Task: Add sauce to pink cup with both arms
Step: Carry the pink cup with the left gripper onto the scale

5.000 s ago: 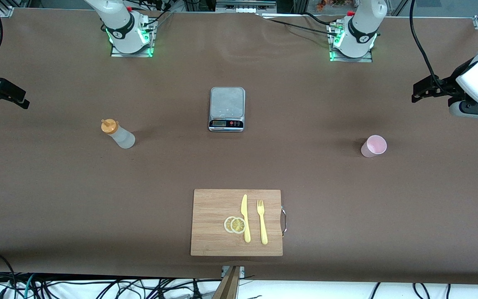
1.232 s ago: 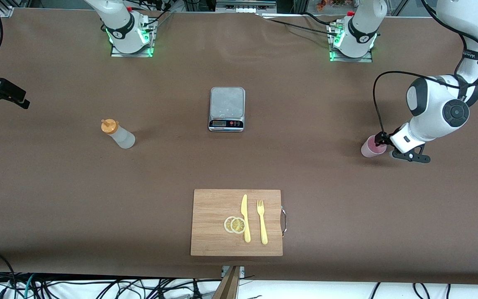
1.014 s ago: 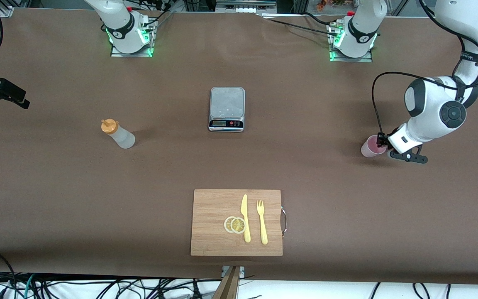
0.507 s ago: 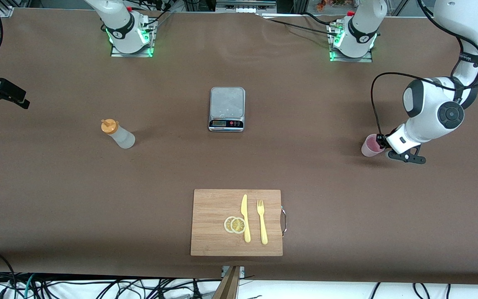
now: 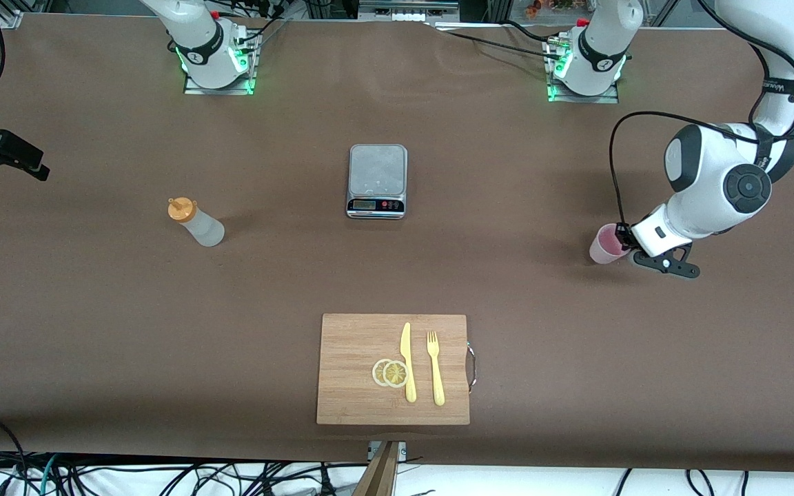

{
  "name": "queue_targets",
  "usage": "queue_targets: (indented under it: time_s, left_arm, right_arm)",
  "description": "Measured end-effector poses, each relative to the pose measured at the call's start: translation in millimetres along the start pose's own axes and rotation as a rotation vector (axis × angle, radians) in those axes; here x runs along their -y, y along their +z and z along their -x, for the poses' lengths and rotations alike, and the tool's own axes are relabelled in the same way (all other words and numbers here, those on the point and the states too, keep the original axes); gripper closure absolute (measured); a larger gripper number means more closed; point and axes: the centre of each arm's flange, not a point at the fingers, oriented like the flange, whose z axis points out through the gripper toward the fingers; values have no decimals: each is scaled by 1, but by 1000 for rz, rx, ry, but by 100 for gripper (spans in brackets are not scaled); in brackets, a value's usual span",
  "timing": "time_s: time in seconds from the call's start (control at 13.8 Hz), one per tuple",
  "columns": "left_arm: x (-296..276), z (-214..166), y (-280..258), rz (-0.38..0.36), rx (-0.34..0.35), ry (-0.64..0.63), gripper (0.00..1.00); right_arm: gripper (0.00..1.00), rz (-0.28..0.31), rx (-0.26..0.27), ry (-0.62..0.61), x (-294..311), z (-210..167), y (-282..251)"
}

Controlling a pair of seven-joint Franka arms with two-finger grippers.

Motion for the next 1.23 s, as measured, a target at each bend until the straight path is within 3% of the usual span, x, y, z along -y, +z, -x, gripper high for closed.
queue_targets:
  time_s: [0.22,0.51,0.87,1.23]
  left_arm:
    - [-53,-15,-15,44,-17,26,96]
    - [-147,-20,-13,46,-8,-4,96]
    - [-303,-1,-13,95,8,-28,96]
    - [-420,25,2,106,31,4,96]
  right_arm:
    - [0,0,0,0,0,0,0]
    - [0,0,0,0,0,0,0]
    - [0,0,0,0,0,0,0]
    - [0,0,0,1,0,0,0]
